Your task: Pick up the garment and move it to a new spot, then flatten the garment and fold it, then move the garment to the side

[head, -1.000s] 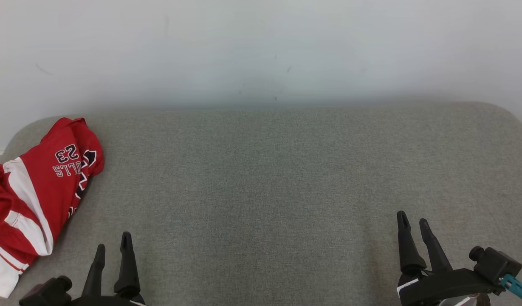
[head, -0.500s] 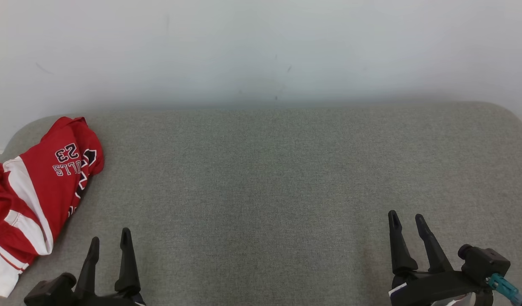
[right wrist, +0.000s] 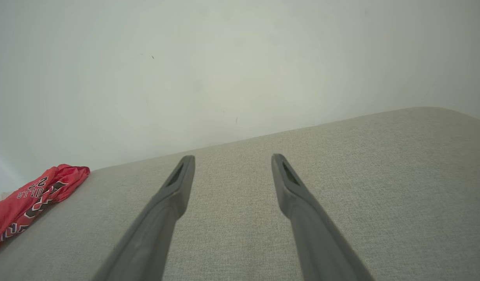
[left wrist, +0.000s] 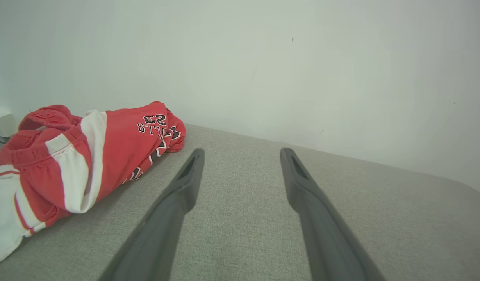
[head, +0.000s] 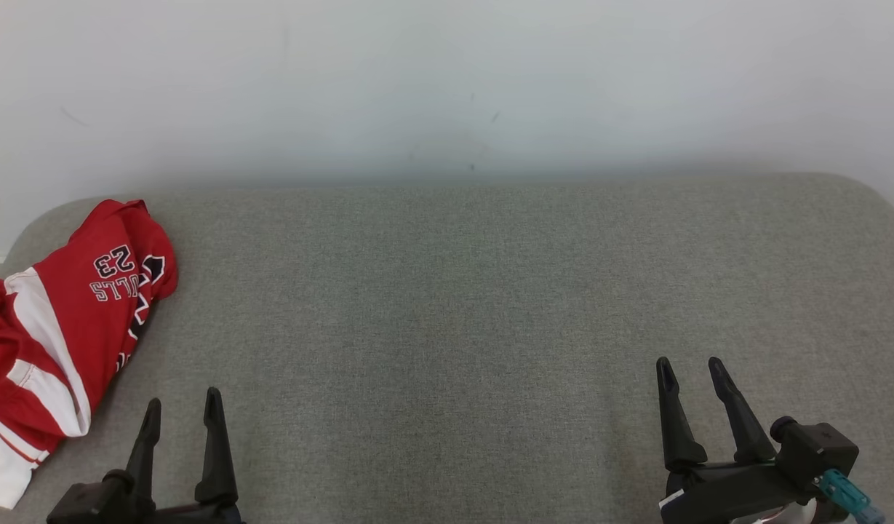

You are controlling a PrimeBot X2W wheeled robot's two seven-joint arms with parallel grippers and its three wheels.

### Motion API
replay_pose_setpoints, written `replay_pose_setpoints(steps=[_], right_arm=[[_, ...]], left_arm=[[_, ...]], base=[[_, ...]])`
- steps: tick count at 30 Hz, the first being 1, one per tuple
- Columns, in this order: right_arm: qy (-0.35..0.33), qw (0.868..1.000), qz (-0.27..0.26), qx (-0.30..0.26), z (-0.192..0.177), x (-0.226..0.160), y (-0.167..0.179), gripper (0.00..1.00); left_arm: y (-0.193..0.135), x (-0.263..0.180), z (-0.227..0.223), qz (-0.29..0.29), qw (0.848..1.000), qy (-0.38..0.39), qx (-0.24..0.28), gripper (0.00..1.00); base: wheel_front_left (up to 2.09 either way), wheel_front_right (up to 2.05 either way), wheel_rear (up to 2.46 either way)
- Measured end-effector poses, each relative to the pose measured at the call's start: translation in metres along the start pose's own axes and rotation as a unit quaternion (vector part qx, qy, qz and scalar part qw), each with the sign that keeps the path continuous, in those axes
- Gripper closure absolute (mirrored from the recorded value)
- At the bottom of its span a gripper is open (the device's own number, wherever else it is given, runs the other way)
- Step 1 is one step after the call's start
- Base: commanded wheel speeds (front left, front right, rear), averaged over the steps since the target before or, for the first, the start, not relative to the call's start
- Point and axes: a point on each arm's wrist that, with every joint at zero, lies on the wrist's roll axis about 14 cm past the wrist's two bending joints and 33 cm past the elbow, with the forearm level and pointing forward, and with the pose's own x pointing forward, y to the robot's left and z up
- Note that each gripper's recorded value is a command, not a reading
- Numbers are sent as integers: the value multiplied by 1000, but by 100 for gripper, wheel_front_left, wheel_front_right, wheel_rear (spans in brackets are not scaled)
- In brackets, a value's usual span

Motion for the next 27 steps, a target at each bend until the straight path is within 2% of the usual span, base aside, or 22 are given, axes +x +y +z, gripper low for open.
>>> replay_pose_setpoints(steps=[27], right_arm=[[-20, 994, 30, -108, 6, -2, 12, 0]], left_arm=[[-2, -8, 16, -36, 995, -36, 89, 0]], base=[[0, 0, 0]])
